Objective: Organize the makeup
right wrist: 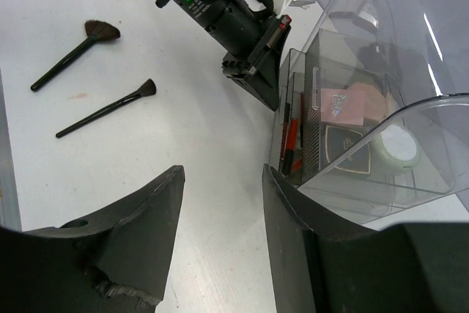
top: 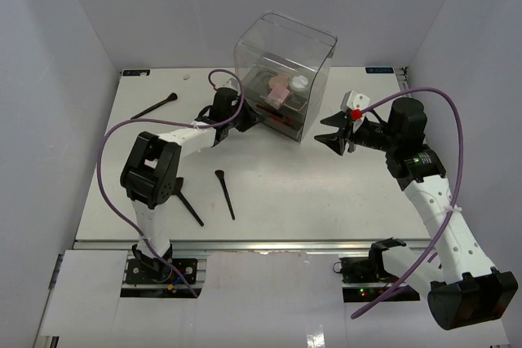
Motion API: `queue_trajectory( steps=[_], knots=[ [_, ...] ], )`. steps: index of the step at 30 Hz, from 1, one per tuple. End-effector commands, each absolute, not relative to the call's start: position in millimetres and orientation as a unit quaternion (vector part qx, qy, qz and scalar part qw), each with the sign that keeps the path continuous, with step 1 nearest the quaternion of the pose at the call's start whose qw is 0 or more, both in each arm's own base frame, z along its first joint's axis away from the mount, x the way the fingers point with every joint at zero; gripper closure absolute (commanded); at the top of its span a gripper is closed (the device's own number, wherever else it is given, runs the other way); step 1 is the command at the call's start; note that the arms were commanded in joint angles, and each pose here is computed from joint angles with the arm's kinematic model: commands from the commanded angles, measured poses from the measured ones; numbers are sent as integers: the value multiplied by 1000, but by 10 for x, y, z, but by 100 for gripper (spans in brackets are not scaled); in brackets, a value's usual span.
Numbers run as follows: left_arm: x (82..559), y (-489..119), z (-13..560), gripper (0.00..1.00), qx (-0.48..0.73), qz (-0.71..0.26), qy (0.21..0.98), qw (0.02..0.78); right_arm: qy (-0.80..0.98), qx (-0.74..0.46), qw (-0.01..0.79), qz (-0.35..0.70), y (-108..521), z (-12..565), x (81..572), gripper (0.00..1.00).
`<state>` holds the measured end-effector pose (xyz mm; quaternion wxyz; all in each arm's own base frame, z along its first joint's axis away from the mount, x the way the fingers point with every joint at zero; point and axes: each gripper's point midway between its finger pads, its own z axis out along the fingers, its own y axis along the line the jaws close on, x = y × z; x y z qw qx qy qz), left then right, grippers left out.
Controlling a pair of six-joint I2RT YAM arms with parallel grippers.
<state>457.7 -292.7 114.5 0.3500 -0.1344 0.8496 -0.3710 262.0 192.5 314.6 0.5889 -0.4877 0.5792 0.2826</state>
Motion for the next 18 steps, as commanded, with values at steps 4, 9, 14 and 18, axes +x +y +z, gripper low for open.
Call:
queue_trajectory(
  steps=[4,9,14,18],
  knots=[
    [4853,-3099,1247,99,-119,-388,839,361,567,-492,605,266,1903,3173,2684,47],
    [4936,-3156,1329,98,-110,-397,832,371,569,-492,604,263,1897,3141,2697,47],
    [4994,-3230,1377,96,-96,-409,826,374,570,-494,602,263,1897,3108,2703,47],
    [5003,-3280,1392,95,-90,-423,820,375,570,-495,600,264,1902,3086,2705,47]
  ],
)
